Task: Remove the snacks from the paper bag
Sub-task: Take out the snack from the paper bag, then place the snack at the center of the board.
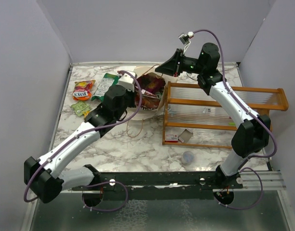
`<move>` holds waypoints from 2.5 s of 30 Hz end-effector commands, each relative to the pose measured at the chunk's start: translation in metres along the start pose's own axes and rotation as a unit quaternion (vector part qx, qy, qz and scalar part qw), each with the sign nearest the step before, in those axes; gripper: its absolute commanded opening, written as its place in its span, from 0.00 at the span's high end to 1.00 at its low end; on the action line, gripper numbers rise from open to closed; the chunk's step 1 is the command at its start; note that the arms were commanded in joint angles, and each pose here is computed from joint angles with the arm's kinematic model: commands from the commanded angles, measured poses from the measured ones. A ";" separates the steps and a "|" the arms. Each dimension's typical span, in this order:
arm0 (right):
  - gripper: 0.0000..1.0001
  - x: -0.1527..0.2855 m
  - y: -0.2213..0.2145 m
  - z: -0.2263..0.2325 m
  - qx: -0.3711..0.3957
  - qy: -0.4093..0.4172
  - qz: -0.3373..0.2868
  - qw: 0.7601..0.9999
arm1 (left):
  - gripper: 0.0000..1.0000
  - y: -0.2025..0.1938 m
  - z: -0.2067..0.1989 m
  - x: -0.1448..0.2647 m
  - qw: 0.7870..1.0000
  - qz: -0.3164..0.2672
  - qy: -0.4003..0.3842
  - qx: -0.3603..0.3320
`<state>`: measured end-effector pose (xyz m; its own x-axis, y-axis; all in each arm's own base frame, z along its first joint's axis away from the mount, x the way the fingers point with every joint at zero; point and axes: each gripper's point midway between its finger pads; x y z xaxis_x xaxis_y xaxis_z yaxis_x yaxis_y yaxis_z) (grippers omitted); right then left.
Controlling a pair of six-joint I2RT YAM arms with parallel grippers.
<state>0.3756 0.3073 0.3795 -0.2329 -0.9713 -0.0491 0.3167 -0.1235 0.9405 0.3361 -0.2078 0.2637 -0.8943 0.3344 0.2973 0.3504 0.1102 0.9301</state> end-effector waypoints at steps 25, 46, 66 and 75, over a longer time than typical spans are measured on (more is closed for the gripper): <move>0.99 0.003 0.018 0.012 0.023 0.001 -0.015 1.000 | 1.00 0.181 0.130 0.098 0.936 -0.218 0.275 -0.033; 0.99 0.006 0.019 0.014 0.031 -0.004 -0.013 0.999 | 1.00 0.162 0.180 -0.115 0.973 -0.201 0.079 -0.082; 0.99 0.004 0.014 0.012 0.024 0.004 -0.014 1.000 | 0.86 -0.027 0.287 -0.123 0.978 0.025 0.204 0.025; 0.99 0.005 0.014 0.014 0.023 0.006 -0.016 1.000 | 0.88 -0.061 0.327 -0.090 0.933 0.082 0.341 0.084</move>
<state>0.3728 0.3058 0.3819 -0.2361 -0.9706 -0.0467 0.3127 -0.1214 0.9420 0.5082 0.0423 0.1203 -0.8460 -0.2046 0.4924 0.4579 0.1947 0.8674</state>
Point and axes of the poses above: each gripper's point midway between its finger pads, its own x axis back along the fingers, its own z axis along the line the jaws close on, y = z × x, and after that the axes turned 10 degrees about x, right-handed
